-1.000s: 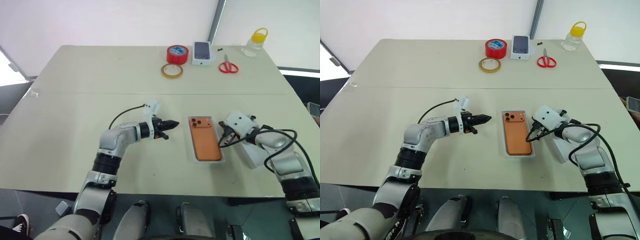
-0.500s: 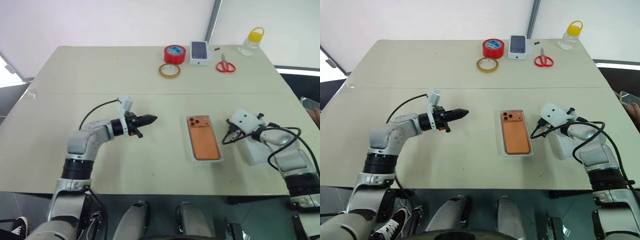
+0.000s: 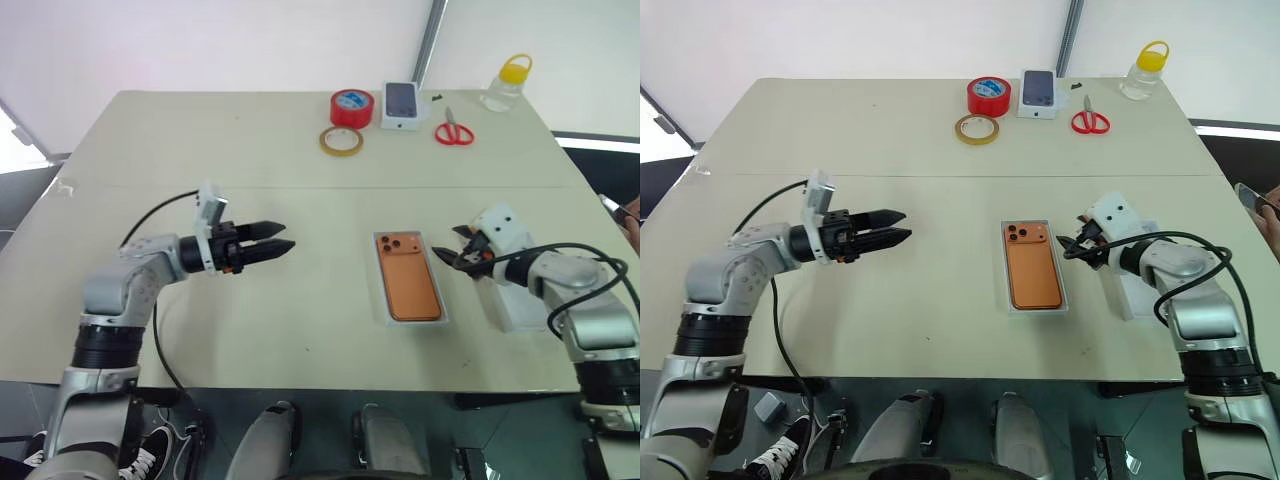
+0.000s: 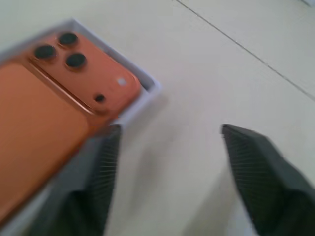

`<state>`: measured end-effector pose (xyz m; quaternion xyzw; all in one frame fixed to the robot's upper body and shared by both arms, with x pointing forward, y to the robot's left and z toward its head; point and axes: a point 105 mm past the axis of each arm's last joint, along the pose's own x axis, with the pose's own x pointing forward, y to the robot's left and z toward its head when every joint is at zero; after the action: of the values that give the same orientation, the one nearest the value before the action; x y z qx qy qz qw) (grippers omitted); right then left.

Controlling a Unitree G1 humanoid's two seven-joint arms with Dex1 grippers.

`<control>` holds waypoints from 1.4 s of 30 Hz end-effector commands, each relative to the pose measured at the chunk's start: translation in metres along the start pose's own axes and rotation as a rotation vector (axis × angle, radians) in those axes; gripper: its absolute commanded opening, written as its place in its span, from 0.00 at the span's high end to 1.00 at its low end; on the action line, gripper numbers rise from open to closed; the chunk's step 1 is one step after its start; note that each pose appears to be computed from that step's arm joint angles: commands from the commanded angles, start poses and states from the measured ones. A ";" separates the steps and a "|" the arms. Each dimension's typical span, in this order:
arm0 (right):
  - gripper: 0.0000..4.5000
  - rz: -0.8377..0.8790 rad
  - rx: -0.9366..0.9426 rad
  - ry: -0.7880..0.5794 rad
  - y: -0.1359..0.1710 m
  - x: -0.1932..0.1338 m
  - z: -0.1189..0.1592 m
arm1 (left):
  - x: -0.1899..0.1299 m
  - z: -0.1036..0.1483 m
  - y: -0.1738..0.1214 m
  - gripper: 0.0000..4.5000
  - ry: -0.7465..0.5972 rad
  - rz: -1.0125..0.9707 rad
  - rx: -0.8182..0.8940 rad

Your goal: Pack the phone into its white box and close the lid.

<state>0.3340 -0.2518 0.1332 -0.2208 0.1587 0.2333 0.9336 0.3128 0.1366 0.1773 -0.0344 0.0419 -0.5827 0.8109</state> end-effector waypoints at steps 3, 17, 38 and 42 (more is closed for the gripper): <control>0.13 -0.027 -0.013 0.017 -0.009 -0.023 0.015 | -0.008 0.012 -0.012 0.05 0.011 -0.064 0.174; 0.13 -0.075 0.140 0.301 0.005 -0.038 -0.015 | -0.007 -0.010 -0.037 0.05 0.083 -0.245 0.298; 0.13 -0.159 0.419 0.485 0.005 -0.043 -0.025 | 0.001 -0.015 -0.042 0.05 0.049 -0.209 0.292; 0.13 -0.180 0.441 0.493 0.003 -0.044 -0.029 | 0.001 -0.016 -0.042 0.05 0.050 -0.200 0.290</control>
<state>0.2883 -0.2766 0.1167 -0.0793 0.4225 0.0593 0.9009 0.2750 0.1231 0.1563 0.0757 -0.0060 -0.6608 0.7467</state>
